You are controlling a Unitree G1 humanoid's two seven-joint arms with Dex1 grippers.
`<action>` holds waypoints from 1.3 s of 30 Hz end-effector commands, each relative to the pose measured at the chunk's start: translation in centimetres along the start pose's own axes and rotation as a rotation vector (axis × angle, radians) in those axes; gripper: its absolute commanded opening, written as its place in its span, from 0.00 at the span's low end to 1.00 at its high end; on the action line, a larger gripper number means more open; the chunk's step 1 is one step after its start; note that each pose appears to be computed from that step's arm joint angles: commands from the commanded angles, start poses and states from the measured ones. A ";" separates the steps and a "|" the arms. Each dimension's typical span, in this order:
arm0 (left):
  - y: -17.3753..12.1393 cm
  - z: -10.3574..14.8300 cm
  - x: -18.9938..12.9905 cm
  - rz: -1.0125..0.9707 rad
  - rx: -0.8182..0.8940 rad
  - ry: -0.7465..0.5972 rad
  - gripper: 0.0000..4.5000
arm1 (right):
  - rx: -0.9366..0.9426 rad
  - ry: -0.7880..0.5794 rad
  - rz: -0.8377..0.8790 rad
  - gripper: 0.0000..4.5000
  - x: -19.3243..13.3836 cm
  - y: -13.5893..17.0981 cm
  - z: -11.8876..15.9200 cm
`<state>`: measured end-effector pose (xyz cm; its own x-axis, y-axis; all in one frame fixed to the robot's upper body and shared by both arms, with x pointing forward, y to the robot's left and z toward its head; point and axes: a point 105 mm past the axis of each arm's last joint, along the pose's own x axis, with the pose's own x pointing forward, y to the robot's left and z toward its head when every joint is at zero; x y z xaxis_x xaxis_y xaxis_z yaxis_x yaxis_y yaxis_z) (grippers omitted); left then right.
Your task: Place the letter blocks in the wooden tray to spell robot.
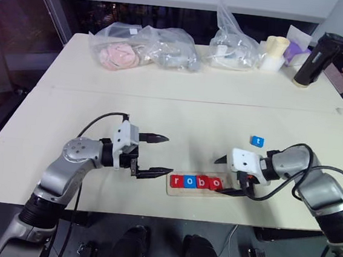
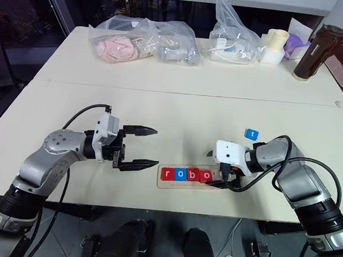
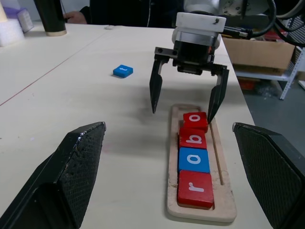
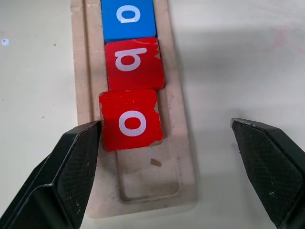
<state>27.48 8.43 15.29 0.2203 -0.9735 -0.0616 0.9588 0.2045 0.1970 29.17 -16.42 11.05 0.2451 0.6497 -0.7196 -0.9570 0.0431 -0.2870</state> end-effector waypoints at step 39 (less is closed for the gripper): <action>0.2 1.6 0.4 -0.041 0.045 -0.044 1.00 | 0.869 0.094 -1.254 0.99 -6.8 -11.0 -6.6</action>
<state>27.55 7.86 16.14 0.1805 -0.9827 -0.0427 0.9612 0.1670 0.2196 38.89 -26.04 13.89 0.9112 -0.1715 -0.3746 0.0449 0.9451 -0.3236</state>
